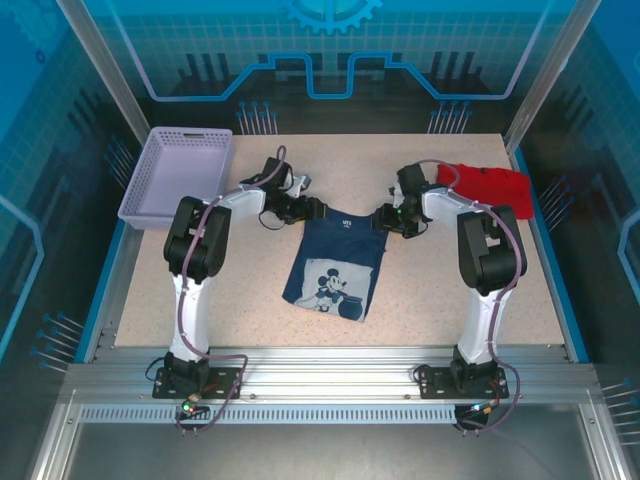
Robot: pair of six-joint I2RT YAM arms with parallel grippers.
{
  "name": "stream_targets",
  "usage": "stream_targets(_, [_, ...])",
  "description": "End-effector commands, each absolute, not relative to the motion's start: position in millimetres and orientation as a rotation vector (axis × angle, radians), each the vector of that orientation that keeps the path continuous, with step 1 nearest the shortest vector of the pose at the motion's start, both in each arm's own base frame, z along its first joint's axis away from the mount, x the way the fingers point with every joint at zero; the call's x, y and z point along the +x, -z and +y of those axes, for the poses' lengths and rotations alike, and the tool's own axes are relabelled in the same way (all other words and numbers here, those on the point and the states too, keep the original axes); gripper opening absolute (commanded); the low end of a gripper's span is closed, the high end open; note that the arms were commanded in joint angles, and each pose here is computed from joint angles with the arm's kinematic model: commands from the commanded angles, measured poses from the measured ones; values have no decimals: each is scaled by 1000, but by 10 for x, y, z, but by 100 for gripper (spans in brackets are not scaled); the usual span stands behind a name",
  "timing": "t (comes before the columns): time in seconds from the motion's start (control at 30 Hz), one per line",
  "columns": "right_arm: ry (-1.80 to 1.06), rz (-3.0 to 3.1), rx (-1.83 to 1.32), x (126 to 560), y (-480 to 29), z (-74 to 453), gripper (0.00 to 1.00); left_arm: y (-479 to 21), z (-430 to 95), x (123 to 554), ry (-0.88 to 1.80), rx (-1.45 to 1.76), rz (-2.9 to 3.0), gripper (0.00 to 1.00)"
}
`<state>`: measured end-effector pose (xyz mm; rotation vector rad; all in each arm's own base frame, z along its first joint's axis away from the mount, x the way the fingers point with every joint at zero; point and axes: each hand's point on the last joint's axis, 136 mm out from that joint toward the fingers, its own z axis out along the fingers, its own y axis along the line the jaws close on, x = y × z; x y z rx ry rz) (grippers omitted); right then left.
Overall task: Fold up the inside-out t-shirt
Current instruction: Fold the T-shirt at the center of the table.
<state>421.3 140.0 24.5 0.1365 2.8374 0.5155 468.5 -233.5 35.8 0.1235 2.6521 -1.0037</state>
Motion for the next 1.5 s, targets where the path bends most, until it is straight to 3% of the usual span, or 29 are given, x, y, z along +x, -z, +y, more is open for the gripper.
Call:
stream_targets(0.0, [-651,2838,80,4198,-158,1737,52,-263,-2450,4574,1108,143,2685,56])
stream_targets(0.47, [-678,2829,99,4269,-136,1800,38,-226,-2435,4616,1112,118,2684,34])
stream_targets(0.7, [-698,2783,89,4356,-157,1821,25,-218,-2382,4661,1130,72,2660,21])
stream_targets(0.93, [-756,2710,79,4477,-262,1876,13,-267,-2390,4748,1159,35,2604,0])
stream_targets(1.2, [-747,2629,89,4596,-459,1724,0,-504,-2123,4909,1123,-68,2495,0])
stream_targets(1.47, [-812,2557,36,4701,-679,1813,0,-667,-2053,4968,1121,-122,2383,0])
